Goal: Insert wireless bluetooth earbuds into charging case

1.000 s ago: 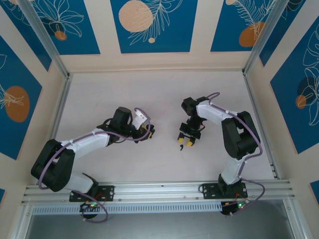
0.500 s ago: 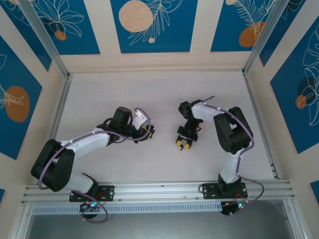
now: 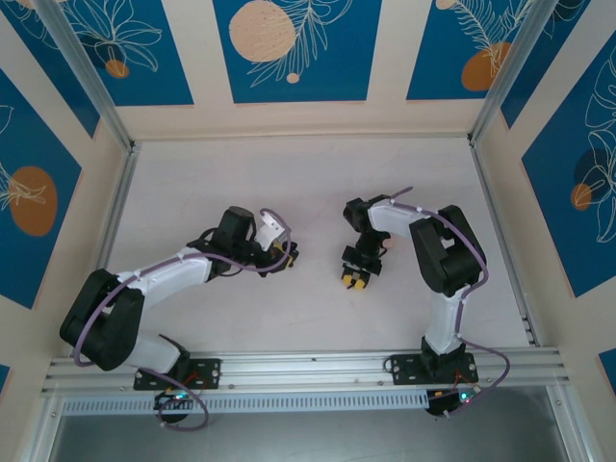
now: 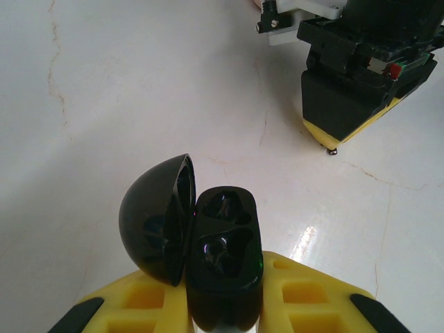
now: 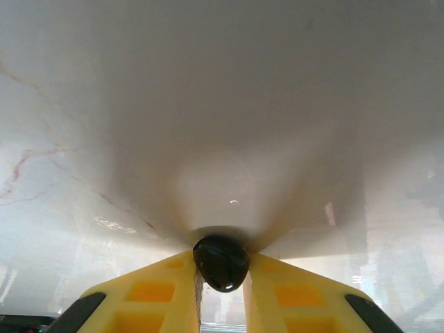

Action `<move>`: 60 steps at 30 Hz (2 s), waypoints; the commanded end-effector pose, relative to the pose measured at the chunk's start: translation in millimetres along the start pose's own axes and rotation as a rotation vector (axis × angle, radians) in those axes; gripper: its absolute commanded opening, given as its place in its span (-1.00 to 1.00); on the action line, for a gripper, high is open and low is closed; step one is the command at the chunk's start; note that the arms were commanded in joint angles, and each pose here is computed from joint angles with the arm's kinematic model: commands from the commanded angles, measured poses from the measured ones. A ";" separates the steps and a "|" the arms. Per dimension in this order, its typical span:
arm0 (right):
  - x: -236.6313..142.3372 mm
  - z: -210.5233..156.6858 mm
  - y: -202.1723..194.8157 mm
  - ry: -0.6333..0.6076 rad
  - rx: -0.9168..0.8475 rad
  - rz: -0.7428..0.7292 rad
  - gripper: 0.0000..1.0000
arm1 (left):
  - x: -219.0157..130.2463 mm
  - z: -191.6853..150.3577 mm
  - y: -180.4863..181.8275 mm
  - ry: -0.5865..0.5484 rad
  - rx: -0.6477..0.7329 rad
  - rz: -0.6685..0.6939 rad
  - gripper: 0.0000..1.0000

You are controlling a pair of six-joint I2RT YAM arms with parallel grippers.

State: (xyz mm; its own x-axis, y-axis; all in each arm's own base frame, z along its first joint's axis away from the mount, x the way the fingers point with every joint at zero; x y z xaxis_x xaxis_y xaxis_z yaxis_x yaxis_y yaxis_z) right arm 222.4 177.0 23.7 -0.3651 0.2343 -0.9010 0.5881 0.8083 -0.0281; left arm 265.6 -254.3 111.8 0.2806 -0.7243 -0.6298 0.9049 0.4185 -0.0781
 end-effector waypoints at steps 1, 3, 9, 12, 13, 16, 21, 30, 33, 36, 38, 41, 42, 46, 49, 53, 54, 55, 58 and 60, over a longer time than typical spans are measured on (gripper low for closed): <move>0.5 11.1 -1.8 -0.090 -0.037 -0.025 -0.61 | -1.9 11.7 -0.4 -0.018 0.025 -0.001 -0.57; -4.3 11.9 -1.1 -0.124 -0.062 -0.022 -0.63 | 1.2 7.0 -0.4 -0.009 0.020 -0.005 -0.57; -25.8 12.3 1.7 -0.249 -0.170 0.019 -0.65 | 15.6 -1.7 -11.7 -0.008 0.034 -0.045 -0.58; -40.4 8.9 5.5 -0.323 -0.244 0.065 -0.66 | 25.6 -1.5 -23.3 -0.018 0.060 -0.084 -0.58; -45.0 8.0 7.4 -0.349 -0.269 0.080 -0.66 | 28.4 -1.2 -26.8 -0.025 0.068 -0.097 -0.58; -61.1 3.4 13.5 -0.433 -0.356 0.137 -0.66 | 36.3 1.1 -37.7 -0.057 0.089 -0.144 -0.58; -68.7 -2.9 9.4 -0.432 -0.450 0.143 -0.65 | 41.3 -3.1 -37.9 -0.041 0.076 -0.143 -0.58; -51.9 -11.8 -21.4 -0.247 -0.553 -0.008 -0.65 | 35.1 -10.8 -39.1 -0.028 0.047 -0.121 -0.57; -47.4 -13.0 -25.2 -0.193 -0.555 -0.050 -0.65 | 33.2 -11.8 -38.5 -0.021 0.045 -0.112 -0.57; -47.8 -6.5 -26.0 -0.183 -0.520 -0.065 -0.65 | 30.4 -13.4 -35.7 -0.006 0.042 -0.091 -0.57; -54.0 -4.7 -19.2 -0.175 -0.499 -0.014 -0.63 | 28.7 -14.4 -33.8 0.004 0.044 -0.081 -0.57; -67.1 5.9 -12.4 -0.178 -0.457 0.031 -0.52 | 26.8 -14.0 -32.5 0.008 0.043 -0.076 -0.57; -70.8 12.0 -10.1 -0.181 -0.443 0.043 -0.46 | 26.0 -12.9 -31.7 0.006 0.042 -0.074 -0.58; -75.8 36.0 -2.7 -0.185 -0.397 0.035 -0.40 | 24.9 -11.8 -28.3 0.007 0.036 -0.064 -0.57; -75.7 50.2 2.5 -0.158 -0.321 0.026 -0.34 | 23.3 -10.6 -24.4 0.006 0.032 -0.052 -0.57; -73.0 62.7 1.1 -0.098 -0.126 0.031 -0.31 | 21.3 -9.0 -20.1 0.006 0.025 -0.040 -0.57; -73.2 62.6 4.4 -0.080 -0.089 0.069 -0.31 | 20.7 -8.2 -19.4 0.005 0.025 -0.038 -0.57; -74.0 62.9 6.7 -0.075 -0.060 0.094 -0.31 | 20.3 -8.3 -18.5 0.005 0.024 -0.035 -0.57; -76.4 63.6 12.3 -0.071 0.003 0.149 -0.29 | 19.6 -7.8 -16.2 0.004 0.015 -0.031 -0.57; -74.4 65.6 17.6 -0.073 0.003 0.170 -0.27 | 19.9 -7.1 -14.7 0.001 0.013 -0.034 -0.57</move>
State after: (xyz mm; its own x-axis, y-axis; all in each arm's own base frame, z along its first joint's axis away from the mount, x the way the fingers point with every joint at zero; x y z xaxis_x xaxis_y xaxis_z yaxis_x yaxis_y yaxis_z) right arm 306.9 126.7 55.1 -0.2218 0.2574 -0.9405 0.5680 0.8181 0.0899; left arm 247.3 -269.7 77.6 0.2259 -0.7226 -0.6533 0.9194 0.3798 -0.1022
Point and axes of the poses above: each hand's point on the last joint's axis, 136 mm out from that joint toward the fingers, its own x axis out along the fingers, its own y axis along the line the jaws close on, z = x × y, the point moved 1 cm from there along -x, back along the fingers, and after that the axes turned 15 degrees about x, right-handed, at the moved point
